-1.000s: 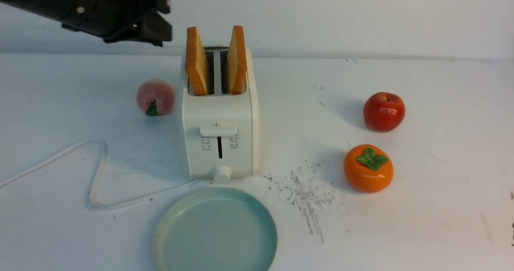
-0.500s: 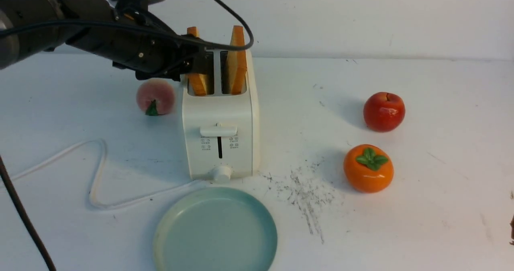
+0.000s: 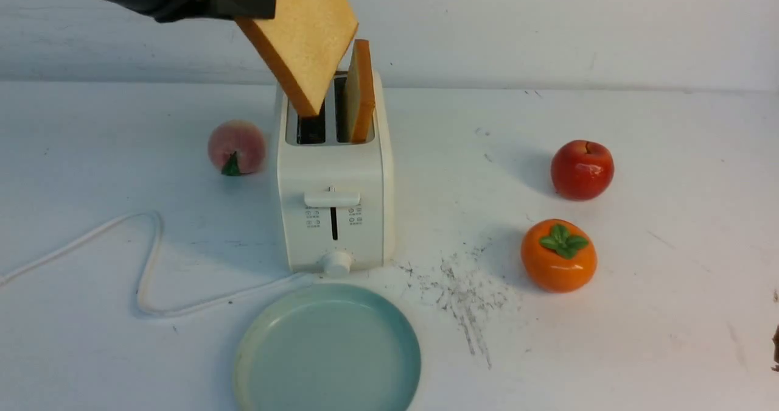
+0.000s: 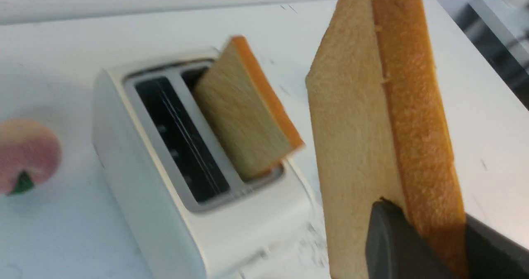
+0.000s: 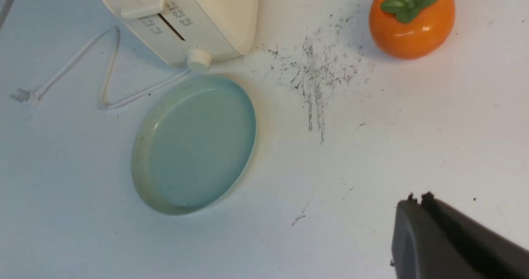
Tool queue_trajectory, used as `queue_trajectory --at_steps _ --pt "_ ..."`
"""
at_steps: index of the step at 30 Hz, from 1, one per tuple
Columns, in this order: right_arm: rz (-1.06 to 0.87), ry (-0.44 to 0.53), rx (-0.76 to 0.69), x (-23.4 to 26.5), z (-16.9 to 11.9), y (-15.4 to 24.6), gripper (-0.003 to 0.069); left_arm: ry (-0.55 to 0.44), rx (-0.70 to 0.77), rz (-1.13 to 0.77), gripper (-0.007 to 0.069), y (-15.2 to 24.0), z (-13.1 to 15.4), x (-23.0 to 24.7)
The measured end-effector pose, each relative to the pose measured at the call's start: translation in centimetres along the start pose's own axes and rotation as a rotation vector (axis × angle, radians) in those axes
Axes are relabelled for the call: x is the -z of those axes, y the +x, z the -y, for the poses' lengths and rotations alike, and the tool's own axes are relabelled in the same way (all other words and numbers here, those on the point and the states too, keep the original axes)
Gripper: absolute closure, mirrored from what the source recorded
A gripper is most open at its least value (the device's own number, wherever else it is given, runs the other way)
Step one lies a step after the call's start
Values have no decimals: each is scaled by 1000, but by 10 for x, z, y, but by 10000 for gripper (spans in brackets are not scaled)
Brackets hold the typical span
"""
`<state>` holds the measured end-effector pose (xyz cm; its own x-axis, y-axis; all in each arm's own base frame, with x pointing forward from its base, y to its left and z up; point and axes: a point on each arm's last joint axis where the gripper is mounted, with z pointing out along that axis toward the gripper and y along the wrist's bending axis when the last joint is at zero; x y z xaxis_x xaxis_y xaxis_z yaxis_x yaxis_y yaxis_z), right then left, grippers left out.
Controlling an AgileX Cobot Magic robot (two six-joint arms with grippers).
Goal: Take toasted bread from bread machine on white table place on plate.
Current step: 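Place the slice of bread on the plate with the left gripper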
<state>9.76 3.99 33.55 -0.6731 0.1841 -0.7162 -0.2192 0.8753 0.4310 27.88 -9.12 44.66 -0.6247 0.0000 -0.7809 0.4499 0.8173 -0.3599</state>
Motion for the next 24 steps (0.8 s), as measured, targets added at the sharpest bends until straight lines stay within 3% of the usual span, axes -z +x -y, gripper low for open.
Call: queue_trajectory --at_steps 6,12,18,24 --pt "7 1 16 0 0 -1 655 70 -17 -244 536 33 12 18" --pt "8 1 18 0 0 -1 655 98 -3 -478 536 97 -17 -25" --pt "9 1 19 0 0 -1 651 133 47 -522 536 146 -40 -64" --pt "10 1 19 0 0 -1 645 168 63 -497 536 160 -53 -94"
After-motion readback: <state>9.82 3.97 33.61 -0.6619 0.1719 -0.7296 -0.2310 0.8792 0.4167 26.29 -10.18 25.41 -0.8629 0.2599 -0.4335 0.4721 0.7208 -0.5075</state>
